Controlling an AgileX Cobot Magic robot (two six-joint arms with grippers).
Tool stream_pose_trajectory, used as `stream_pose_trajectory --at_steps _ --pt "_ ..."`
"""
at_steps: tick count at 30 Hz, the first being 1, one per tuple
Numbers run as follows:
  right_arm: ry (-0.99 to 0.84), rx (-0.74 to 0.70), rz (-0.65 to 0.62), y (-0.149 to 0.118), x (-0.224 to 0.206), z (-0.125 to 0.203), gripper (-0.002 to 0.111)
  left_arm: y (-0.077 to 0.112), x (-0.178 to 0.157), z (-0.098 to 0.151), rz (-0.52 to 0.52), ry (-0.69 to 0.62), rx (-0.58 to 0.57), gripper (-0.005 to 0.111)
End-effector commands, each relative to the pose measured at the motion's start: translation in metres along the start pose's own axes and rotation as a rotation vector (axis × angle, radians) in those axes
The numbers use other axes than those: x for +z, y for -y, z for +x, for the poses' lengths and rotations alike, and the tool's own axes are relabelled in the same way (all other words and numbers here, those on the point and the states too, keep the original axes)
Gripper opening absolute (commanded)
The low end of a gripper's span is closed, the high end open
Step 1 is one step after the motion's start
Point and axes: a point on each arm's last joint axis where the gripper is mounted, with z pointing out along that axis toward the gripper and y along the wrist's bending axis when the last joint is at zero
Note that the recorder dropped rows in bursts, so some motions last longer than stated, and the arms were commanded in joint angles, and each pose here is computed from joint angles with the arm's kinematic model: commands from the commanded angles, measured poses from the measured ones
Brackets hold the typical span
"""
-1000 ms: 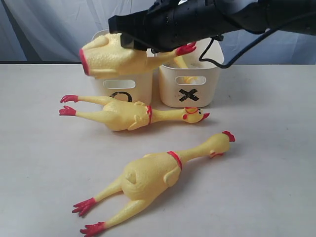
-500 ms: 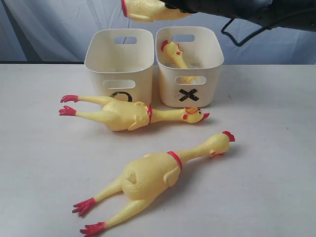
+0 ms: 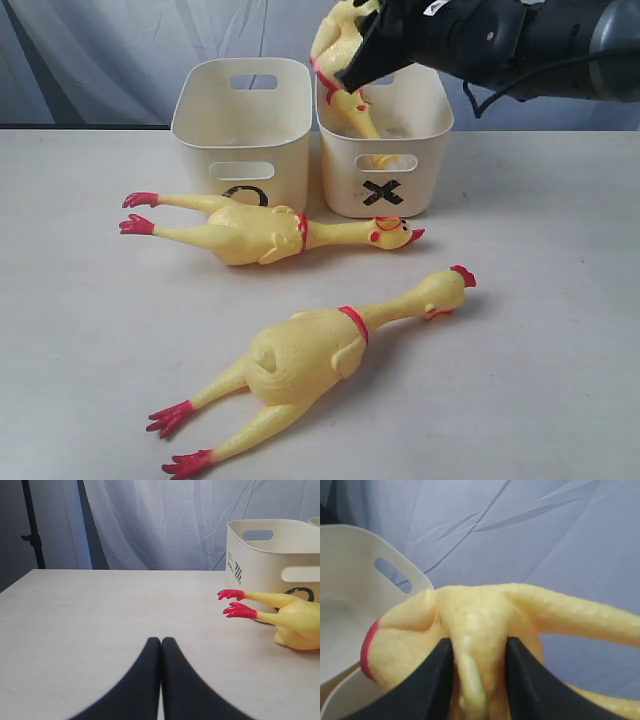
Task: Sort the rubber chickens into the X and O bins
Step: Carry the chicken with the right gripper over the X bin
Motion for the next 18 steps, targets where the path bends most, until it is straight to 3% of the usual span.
stream_pose_trajectory --at_steps 1,12,18 --pt "0.009 -0.224 0.056 0.002 0.005 0.005 -0.001 0.000 0.000 0.001 -0.002 0.006 -0.007 0.000" --pt "-0.021 -0.444 0.069 0.006 0.010 0.016 -0.001 0.000 0.000 0.001 -0.002 0.006 -0.007 0.000" --pt "-0.079 -0.419 0.033 0.010 0.012 0.027 -0.001 0.000 0.000 0.001 -0.002 0.006 -0.007 0.000"
